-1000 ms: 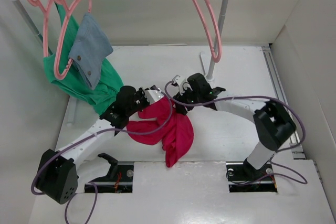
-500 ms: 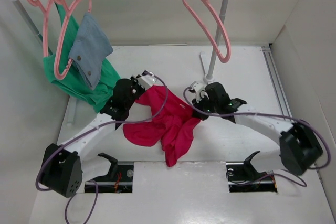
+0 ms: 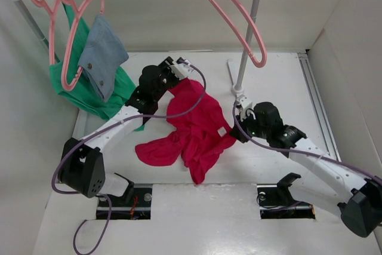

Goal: Place the t-shirt on the hanger
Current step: Move the tshirt to the center of the board, then grab a hanger with the right arm, then place tshirt on hanger

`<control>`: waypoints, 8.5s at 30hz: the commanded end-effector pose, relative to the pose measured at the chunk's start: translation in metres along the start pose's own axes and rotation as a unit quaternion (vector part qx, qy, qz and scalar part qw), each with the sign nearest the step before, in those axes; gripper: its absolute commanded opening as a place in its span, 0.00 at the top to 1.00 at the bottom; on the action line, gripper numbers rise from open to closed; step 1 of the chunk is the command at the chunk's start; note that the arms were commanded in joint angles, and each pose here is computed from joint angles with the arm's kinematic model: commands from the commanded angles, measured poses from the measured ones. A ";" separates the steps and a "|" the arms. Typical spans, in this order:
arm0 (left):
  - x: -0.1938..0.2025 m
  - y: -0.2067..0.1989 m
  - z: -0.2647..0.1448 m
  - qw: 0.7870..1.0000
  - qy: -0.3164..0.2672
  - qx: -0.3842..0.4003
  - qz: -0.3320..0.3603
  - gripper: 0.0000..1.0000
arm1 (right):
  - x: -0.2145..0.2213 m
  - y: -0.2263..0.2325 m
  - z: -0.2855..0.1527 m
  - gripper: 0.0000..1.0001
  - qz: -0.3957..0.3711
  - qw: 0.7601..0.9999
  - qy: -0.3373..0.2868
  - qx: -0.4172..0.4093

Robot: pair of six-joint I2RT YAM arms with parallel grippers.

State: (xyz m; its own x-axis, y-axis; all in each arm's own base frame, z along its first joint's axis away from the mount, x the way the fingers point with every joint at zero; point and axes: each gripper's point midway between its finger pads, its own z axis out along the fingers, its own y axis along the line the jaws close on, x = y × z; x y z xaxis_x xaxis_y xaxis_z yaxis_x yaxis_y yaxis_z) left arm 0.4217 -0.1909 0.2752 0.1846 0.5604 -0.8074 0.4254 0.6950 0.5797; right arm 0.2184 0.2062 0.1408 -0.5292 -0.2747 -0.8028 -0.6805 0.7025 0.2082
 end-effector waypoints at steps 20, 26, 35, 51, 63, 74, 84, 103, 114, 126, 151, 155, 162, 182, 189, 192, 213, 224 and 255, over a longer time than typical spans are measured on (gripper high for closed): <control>0.161 -0.211 -0.164 0.885 0.165 0.420 0.117 0.04 | 0.022 -0.053 -0.018 1.00 0.094 0.992 0.052 0.067; 0.180 -0.208 -0.147 0.902 0.188 0.362 0.140 0.52 | 0.042 -0.053 -0.032 0.99 0.132 0.986 0.058 0.088; 0.156 -0.151 -0.171 0.897 0.176 0.334 0.232 1.00 | 0.036 -0.061 -0.061 0.76 0.160 0.977 0.030 0.138; 0.115 -0.143 -0.202 0.898 0.109 0.358 0.231 0.04 | -0.085 -0.075 -0.160 0.11 0.055 0.967 -0.062 0.242; -0.019 -0.131 -0.158 0.956 -0.071 0.271 -0.082 0.00 | -0.158 -0.044 -0.222 0.07 -0.114 0.957 -0.147 0.224; -0.029 -0.132 -0.101 0.955 -0.045 0.257 -0.142 0.05 | -0.334 -0.021 -0.276 0.06 -0.216 0.899 -0.315 0.212; -0.018 -0.137 -0.107 0.958 -0.042 0.252 -0.132 0.04 | -0.419 -0.057 -0.197 0.08 -0.220 0.900 -0.340 0.158; -0.005 -0.142 -0.114 0.960 -0.039 0.243 -0.136 0.02 | -0.389 -0.077 -0.125 0.95 -0.189 0.930 -0.290 0.121; -0.004 -0.141 -0.113 0.961 -0.037 0.239 -0.136 0.02 | -0.416 -0.037 -0.150 1.00 -0.228 0.907 -0.344 0.085; 0.005 -0.155 -0.115 0.954 -0.025 0.271 -0.123 0.32 | -0.427 0.005 -0.174 1.00 -0.258 0.881 -0.391 0.062; -0.011 -0.295 -0.063 0.904 0.011 0.425 -0.046 0.24 | -0.084 -0.032 -0.164 1.00 -0.014 0.976 -0.155 0.154; 0.008 -0.305 -0.039 0.912 0.050 0.405 -0.046 0.38 | -0.068 -0.029 -0.168 1.00 -0.005 0.977 -0.146 0.158; 0.003 -0.309 -0.033 0.913 0.060 0.401 -0.042 0.89 | -0.054 -0.028 -0.172 1.00 0.007 0.978 -0.129 0.166; 0.031 -0.209 -0.001 0.937 0.171 0.291 -0.086 1.00 | -0.015 0.026 -0.202 1.00 0.092 0.991 -0.043 0.085; 0.026 -0.207 0.000 0.939 0.165 0.286 -0.091 1.00 | -0.025 0.033 -0.205 1.00 0.086 0.992 -0.065 0.071; 0.018 -0.203 0.003 0.942 0.157 0.282 -0.097 1.00 | -0.020 0.030 -0.195 1.00 0.087 0.992 -0.063 0.064; -0.055 -0.191 0.002 0.937 0.104 0.309 -0.124 1.00 | -0.011 0.016 -0.127 1.00 0.084 0.992 -0.098 0.006; -0.126 -0.202 -0.065 0.908 0.026 0.410 -0.077 1.00 | -0.042 0.015 -0.109 1.00 0.063 0.980 -0.189 -0.029; -0.120 -0.146 -0.071 0.887 -0.156 0.383 0.207 0.23 | -0.071 0.014 -0.103 1.00 -0.083 0.961 -0.260 -0.043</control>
State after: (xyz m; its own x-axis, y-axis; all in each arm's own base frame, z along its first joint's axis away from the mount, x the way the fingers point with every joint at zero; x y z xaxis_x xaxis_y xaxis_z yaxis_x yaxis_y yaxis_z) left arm 0.2772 -0.3134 0.3030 0.5444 0.5164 -0.6610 0.7672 0.0122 0.6413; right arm 0.1965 0.1598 0.2163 -0.2684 -0.0220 -0.9631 -0.7223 0.6661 0.1861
